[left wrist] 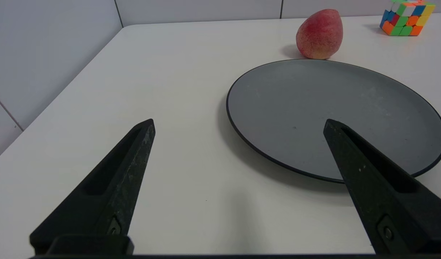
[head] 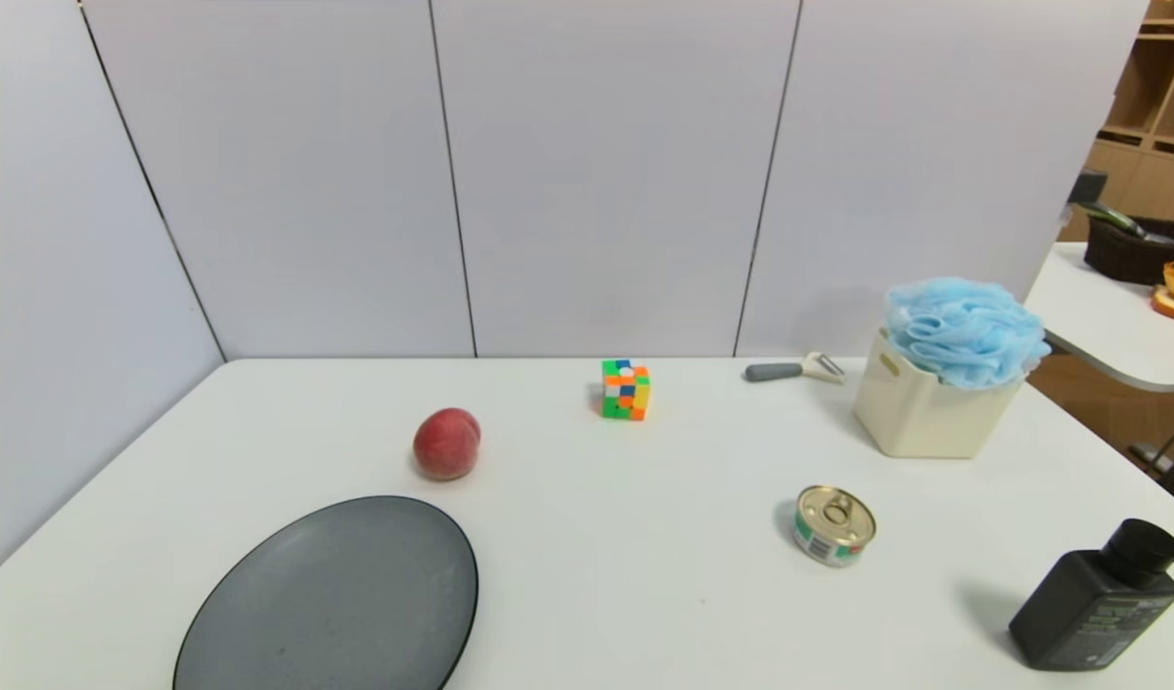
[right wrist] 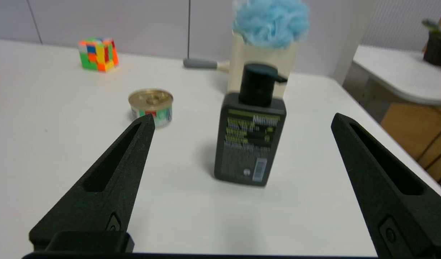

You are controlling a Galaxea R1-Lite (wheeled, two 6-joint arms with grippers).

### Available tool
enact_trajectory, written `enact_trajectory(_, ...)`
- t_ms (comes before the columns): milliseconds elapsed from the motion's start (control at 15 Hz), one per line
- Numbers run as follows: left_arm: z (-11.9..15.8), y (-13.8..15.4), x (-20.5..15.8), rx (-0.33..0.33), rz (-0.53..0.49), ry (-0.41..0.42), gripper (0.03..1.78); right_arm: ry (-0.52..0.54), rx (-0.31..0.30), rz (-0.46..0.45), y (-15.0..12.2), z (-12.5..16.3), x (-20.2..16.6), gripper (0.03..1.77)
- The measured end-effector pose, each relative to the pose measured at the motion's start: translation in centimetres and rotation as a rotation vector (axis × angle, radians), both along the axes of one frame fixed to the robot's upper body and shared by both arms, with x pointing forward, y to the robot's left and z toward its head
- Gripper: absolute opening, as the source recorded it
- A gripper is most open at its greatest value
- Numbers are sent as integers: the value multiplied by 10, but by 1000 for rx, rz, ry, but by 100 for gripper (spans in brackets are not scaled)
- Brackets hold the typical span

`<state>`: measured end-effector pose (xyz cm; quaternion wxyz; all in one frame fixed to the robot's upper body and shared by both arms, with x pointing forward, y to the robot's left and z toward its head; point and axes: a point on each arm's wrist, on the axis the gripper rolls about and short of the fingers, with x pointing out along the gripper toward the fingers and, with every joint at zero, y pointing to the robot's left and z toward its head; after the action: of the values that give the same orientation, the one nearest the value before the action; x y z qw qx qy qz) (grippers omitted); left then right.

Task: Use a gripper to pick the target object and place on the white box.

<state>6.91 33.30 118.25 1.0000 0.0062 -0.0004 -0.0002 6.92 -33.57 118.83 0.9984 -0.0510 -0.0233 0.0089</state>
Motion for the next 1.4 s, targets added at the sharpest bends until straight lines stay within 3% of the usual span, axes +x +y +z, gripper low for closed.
enact_trajectory(133,0,0,0,0,0,0,169,49,31,-6,0,-6,0,169)
enact_trajectory(600,0,0,0,0,0,0,169,41,113,-31,-1,-5,0,169)
enact_trajectory(1400,0,0,0,-1,0,0,169,37,154,-51,-1,-5,0,169)
